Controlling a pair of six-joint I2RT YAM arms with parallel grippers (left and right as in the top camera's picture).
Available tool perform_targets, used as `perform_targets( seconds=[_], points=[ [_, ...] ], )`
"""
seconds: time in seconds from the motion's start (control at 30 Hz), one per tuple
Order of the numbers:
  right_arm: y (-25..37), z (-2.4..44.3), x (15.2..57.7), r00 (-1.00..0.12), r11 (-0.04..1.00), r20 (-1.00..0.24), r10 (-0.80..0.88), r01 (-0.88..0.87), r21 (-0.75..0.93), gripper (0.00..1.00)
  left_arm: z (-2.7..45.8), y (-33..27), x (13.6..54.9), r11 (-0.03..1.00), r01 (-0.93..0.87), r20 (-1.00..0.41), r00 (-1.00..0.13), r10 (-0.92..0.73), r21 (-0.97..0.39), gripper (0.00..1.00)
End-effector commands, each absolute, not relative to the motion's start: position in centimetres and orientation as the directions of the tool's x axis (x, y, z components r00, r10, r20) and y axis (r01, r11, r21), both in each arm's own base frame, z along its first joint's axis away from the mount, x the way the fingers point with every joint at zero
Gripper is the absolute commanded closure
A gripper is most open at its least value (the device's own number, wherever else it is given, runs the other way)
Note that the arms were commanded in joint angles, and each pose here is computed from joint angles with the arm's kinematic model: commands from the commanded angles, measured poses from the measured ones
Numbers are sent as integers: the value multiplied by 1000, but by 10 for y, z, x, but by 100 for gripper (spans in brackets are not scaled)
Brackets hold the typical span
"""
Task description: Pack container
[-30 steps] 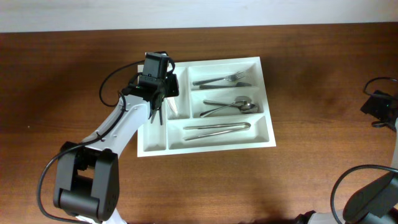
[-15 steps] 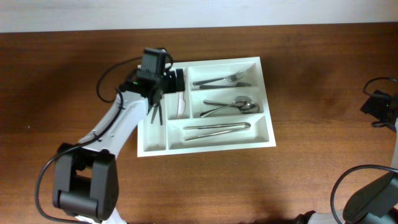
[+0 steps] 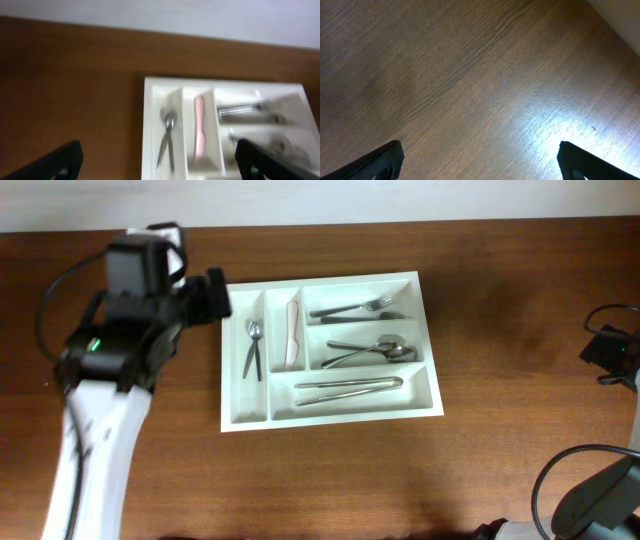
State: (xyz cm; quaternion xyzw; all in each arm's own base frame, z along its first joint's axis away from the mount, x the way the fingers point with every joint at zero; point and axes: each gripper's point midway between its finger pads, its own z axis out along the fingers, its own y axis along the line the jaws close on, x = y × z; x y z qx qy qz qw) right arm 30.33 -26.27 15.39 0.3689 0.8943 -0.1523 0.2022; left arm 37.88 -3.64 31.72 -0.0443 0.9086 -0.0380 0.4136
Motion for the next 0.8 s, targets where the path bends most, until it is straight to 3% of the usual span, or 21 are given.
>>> perform_targets(
  seconds=[0.0,0.2,0.5,0.63,0.77],
  points=[
    [-266,155,300,-641,671,-479,600,729,-136,1,341,-32,347,995,-32,-771,-630,-92,-92,1],
    [-266,155,300,-641,671,-479,600,729,-136,1,352,-21,256,981,-107,-729,-657,-193,-163,1],
    [-266,155,300,-641,671,-479,600,729,-136,1,363,7,144,943,-231,-771,-545,-330,-241,1],
    [-266,155,300,-641,671,-479,600,729,-136,1,355,10,123,922,-238,-789,-479,-385,-306,1],
    [-266,155,300,-641,671,-479,600,729,-136,1,330,8,134,918,-229,-803,-447,-395,-324,1]
  ],
)
